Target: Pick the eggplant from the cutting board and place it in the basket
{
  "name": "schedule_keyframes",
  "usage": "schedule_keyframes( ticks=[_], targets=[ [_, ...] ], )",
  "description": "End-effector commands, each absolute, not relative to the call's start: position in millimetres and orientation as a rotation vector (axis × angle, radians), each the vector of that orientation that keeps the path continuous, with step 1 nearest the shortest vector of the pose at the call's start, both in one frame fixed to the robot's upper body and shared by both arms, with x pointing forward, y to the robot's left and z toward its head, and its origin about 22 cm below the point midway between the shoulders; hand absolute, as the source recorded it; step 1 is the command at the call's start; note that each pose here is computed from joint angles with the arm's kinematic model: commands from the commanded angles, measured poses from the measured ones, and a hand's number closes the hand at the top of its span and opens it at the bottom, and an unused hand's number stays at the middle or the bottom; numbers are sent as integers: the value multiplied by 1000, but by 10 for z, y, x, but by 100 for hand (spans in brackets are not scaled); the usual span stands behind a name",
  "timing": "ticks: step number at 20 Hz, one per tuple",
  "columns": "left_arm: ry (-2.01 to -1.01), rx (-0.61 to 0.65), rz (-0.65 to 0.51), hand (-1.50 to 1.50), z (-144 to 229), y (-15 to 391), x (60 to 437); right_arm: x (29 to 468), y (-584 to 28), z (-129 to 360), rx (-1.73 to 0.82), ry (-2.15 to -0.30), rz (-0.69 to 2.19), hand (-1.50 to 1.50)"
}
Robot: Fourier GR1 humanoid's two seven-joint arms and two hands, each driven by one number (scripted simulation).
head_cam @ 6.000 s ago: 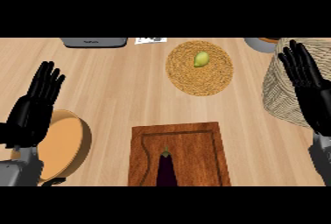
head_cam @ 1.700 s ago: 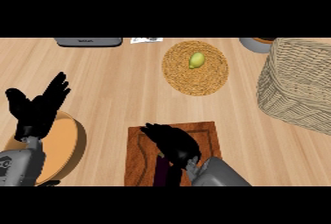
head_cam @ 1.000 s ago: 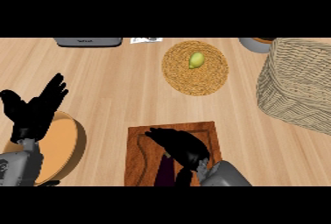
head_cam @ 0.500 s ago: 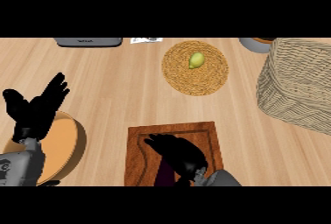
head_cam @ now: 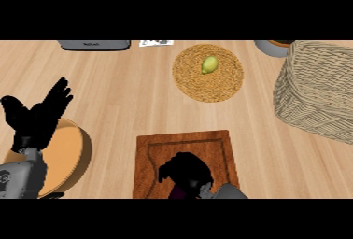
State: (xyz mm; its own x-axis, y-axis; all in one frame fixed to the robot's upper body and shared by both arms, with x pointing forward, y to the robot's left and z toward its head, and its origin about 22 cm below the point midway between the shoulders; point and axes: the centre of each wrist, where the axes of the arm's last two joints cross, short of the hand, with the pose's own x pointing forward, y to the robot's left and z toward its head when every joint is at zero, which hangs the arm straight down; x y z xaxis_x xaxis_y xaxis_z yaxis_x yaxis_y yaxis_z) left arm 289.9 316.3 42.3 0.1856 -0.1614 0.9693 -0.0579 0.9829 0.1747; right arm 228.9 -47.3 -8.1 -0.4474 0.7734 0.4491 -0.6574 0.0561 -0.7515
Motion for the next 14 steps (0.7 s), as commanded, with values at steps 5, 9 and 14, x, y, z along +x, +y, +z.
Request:
schedule_keyframes(
  ticks=[5,9,14],
  targets=[
    [-1373,178,-65,0,351,3105,2846,2177,-433,-380,-131,-1198,1702,150],
    [-1375,191,-69,0,253,2890,3098,2160,-439,-339,-116,-1203,1712,150],
    [-1370,218,-44,0,361,3313,2867,1734,-737,-291,-367,-1196,1423,150]
  ],
)
